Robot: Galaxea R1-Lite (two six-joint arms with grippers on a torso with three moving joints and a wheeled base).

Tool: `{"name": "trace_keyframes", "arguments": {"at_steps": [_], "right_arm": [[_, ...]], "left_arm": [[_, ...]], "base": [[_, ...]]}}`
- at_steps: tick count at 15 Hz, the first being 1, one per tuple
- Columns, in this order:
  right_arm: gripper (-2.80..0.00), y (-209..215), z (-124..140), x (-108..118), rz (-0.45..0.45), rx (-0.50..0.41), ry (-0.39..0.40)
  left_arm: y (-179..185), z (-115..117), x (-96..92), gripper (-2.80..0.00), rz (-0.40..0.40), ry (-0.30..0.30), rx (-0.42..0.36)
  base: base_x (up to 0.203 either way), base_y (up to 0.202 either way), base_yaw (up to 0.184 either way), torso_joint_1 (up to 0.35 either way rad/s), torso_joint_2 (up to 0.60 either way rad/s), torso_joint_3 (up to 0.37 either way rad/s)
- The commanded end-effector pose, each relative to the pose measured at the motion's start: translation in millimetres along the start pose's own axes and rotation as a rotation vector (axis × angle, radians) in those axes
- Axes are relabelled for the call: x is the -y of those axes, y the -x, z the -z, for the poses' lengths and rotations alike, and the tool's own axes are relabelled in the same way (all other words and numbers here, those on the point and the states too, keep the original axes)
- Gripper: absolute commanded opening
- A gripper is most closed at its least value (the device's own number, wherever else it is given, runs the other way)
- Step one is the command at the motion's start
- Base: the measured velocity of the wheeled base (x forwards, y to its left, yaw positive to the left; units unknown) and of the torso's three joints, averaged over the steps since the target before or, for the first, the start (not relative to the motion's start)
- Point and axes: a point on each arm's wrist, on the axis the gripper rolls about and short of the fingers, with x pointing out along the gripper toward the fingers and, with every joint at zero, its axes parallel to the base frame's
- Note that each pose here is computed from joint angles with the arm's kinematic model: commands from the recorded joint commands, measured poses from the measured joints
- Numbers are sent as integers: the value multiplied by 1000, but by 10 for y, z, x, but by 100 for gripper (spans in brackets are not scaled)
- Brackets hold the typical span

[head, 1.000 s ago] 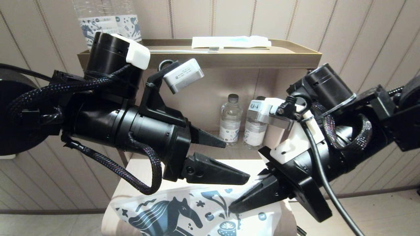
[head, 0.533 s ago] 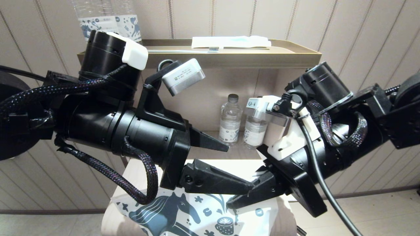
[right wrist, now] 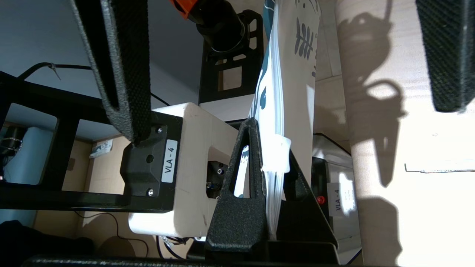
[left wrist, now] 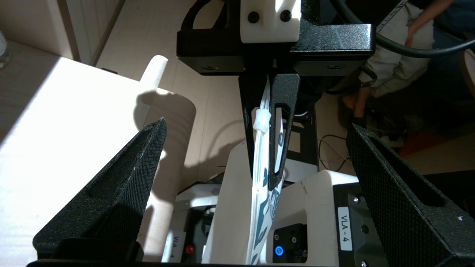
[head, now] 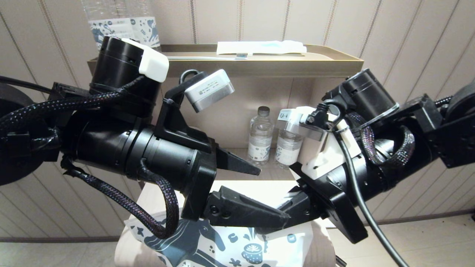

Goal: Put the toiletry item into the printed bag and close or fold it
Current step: Open the storage bag

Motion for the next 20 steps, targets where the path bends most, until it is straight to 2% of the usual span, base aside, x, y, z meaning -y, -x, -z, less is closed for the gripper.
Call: {"name": "trace_keyframes", "arguments": {"at_steps": [1, 2, 3, 20], "right_arm": [[-280, -5, 7, 12, -5, -1, -5], [-280, -7, 2, 16, -5, -1, -7], [-280, -2, -11, 13, -4, 2, -12], [-280, 9, -35, 13, -1, 8, -10]], "left_arm": [[-6, 7, -3, 0, 5, 3, -3], [-5, 13, -1, 0, 5, 4, -4], [-8, 18, 7, -280, 6, 4, -6], [-56, 18, 99, -280, 50, 18, -14]], "base": [[0, 0, 0, 0, 0, 0], [0, 0, 0, 0, 0, 0], [0, 0, 0, 0, 0, 0], [0, 0, 0, 0, 0, 0]]}}
